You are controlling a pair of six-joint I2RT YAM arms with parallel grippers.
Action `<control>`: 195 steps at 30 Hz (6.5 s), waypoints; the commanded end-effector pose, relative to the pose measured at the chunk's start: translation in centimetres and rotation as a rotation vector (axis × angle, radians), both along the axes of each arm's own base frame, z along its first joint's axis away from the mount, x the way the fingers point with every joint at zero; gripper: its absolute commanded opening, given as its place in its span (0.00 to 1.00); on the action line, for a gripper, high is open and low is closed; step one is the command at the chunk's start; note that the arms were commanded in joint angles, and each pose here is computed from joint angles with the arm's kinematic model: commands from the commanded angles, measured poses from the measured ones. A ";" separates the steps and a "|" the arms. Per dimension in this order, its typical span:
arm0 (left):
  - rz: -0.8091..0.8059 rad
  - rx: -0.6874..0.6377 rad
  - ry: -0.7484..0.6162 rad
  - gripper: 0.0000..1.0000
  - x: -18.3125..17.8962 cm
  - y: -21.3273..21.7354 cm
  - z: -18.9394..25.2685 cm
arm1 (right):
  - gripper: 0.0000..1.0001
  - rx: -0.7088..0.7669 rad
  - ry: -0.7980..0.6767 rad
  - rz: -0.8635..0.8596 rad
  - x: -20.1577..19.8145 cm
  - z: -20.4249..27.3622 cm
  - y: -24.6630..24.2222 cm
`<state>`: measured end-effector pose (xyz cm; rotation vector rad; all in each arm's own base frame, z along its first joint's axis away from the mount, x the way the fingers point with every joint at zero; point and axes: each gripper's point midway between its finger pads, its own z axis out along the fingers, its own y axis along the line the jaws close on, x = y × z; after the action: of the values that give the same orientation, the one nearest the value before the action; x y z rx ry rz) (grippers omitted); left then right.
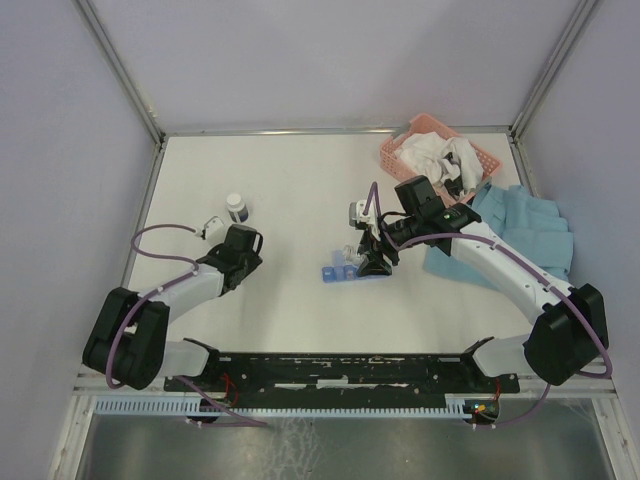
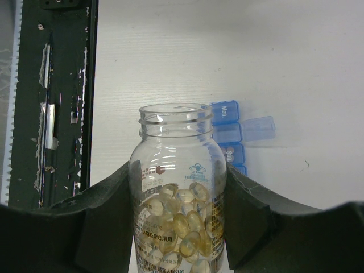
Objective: Sort the pills into containers
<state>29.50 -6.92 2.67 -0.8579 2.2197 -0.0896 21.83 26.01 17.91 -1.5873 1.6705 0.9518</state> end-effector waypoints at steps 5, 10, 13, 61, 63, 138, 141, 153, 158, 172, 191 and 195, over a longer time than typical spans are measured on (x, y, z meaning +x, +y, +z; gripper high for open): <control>0.068 0.040 0.042 0.63 0.4 1.1 0.0 | 0.01 0.052 -0.045 0.024 0.1 2.0 0.5; 0.081 0.035 0.025 0.80 0.1 1.3 0.3 | 0.01 0.051 -0.045 0.024 0.1 2.0 0.5; 0.088 0.013 -0.005 0.81 0.0 1.3 1.0 | 0.01 0.051 -0.047 0.025 0.1 2.0 0.5; -0.836 -0.116 -0.922 0.94 -3.7 -14.0 17.3 | 0.01 1.132 -0.198 -0.728 10.7 30.8 -13.3; -0.834 -0.119 -0.937 0.94 -3.9 -13.9 17.8 | 0.01 1.262 -0.111 -0.430 5.6 34.4 -11.4; -0.672 0.024 -1.054 0.97 -3.3 -10.8 22.9 | 0.04 -0.073 -0.158 0.043 4.1 -5.6 -0.1; -0.649 0.019 -1.059 0.97 -3.4 -10.3 22.7 | 0.04 -0.113 -0.143 0.026 4.4 -6.2 0.1; -0.514 0.020 -1.040 0.97 -3.5 -7.6 21.9 | 0.05 -0.247 -0.106 0.035 4.6 -9.0 0.4; -0.506 0.022 -1.033 0.98 -3.4 -7.5 21.7 | 0.05 -0.281 -0.095 0.029 4.6 -9.5 0.6; -0.475 0.004 -1.051 0.99 -3.9 -6.7 21.4 | 0.04 -0.334 -0.090 0.045 4.3 -10.5 0.8; -0.469 0.000 -1.055 0.99 -4.0 -6.6 21.3 | 0.05 -0.410 -0.090 0.039 4.5 -11.7 0.6; -0.461 -0.001 -1.055 0.99 -4.0 -6.4 21.3 | 0.05 -0.426 -0.085 0.036 4.6 -11.9 0.5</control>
<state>25.56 -13.78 22.80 -0.1052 1.3940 -0.5796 25.32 25.75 4.78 -1.9192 1.8962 0.5887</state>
